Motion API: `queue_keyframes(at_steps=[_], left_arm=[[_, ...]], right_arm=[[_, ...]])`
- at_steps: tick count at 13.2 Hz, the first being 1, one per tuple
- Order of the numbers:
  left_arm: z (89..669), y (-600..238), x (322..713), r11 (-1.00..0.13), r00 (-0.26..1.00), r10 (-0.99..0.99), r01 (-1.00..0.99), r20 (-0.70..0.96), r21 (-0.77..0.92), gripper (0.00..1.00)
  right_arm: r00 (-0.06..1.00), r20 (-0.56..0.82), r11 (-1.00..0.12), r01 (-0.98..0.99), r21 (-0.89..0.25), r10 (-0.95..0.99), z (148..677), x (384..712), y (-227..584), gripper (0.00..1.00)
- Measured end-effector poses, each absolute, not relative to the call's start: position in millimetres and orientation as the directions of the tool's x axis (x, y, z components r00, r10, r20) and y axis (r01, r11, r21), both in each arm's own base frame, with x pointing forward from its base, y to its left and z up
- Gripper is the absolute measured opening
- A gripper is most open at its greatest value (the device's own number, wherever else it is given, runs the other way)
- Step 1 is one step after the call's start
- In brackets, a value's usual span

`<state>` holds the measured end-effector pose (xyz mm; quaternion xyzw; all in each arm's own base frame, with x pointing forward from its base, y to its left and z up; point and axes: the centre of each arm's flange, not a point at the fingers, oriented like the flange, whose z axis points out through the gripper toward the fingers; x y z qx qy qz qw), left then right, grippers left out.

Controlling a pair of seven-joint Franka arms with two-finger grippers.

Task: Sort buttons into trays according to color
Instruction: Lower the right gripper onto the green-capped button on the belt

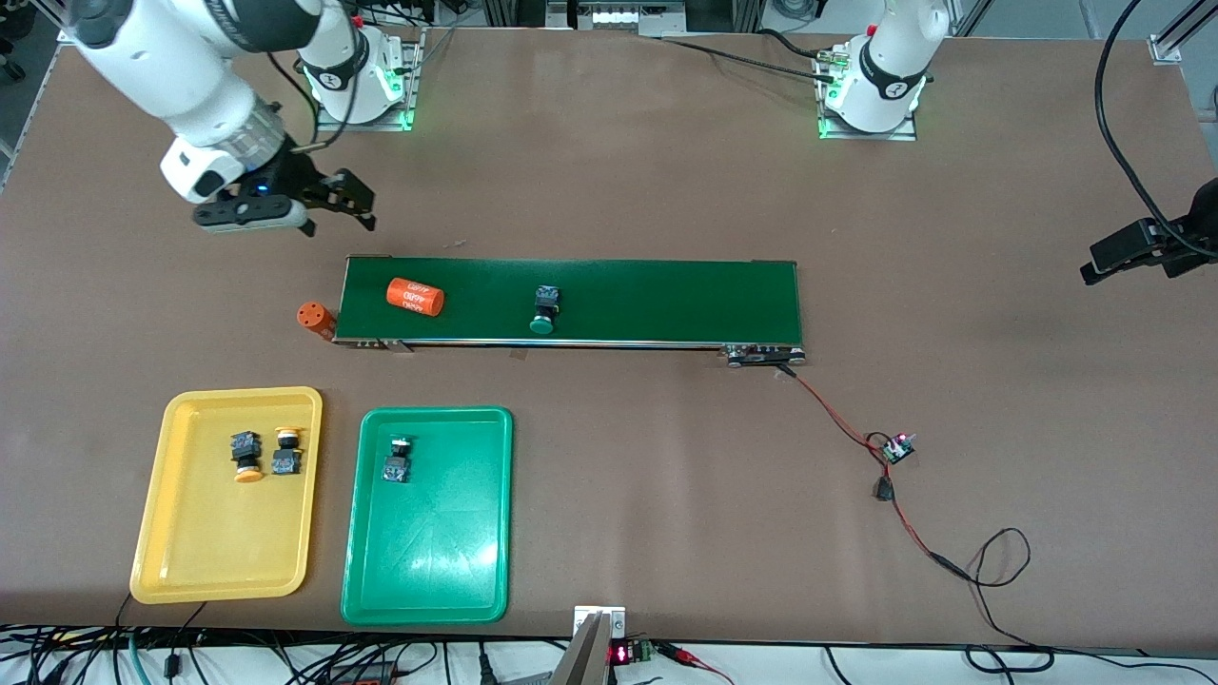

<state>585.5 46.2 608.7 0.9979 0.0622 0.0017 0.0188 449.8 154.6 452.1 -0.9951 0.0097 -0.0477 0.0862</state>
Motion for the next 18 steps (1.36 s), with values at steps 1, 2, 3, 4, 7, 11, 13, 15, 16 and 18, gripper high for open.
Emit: queue_keyframes(at_steps=[1, 2, 3, 4, 7, 11, 13, 15, 16, 18], left_arm=[[609, 46, 585, -0.992, 0.992, 0.124, 0.124, 0.001, 0.038, 1.0], [608, 46, 585, -0.992, 0.992, 0.124, 0.124, 0.001, 0.038, 1.0], [608, 46, 585, -0.992, 0.992, 0.124, 0.124, 0.0, 0.038, 1.0], [608, 46, 585, -0.992, 0.992, 0.124, 0.124, 0.0, 0.038, 1.0], [608, 46, 585, -0.992, 0.992, 0.124, 0.124, 0.0, 0.038, 1.0], [608, 46, 586, -0.992, 0.992, 0.123, 0.123, 0.0, 0.038, 1.0], [609, 45, 586, -0.992, 0.993, 0.121, 0.121, 0.003, 0.038, 1.0], [611, 41, 586, -0.993, 0.993, 0.115, 0.114, 0.015, 0.039, 1.0], [612, 38, 587, -0.993, 0.994, 0.111, 0.11, 0.019, 0.04, 1.0], [613, 36, 587, -0.994, 0.994, 0.107, 0.107, 0.022, 0.04, 1.0]], right_arm=[[0.993, 0.108, -0.985, -0.027, -0.171, -0.046, 449, 445, 173, 1.0], [0.991, 0.126, -0.985, -0.032, -0.168, -0.054, 444, 440, 191, 1.0], [0.989, 0.139, -0.985, -0.032, -0.168, -0.056, 439, 435, 205, 1.0], [0.987, 0.146, -0.985, -0.038, -0.169, -0.063, 434, 431, 215, 1.0], [0.984, 0.158, -0.981, -0.049, -0.188, -0.08, 417, 431, 234, 1.0], [0.982, 0.164, -0.972, -0.055, -0.228, -0.094, 390, 444, 239, 1.0], [0.983, 0.153, -0.969, -0.06, -0.24, -0.099, 376, 448, 241, 1.0], [0.984, 0.134, -0.965, -0.082, -0.248, -0.118, 366, 450, 241, 1.0], [0.983, 0.127, -0.963, -0.095, -0.253, -0.13, 361, 451, 241, 1.0], [0.985, 0.116, -0.963, -0.095, -0.253, -0.127, 352, 453, 242, 1.0]])
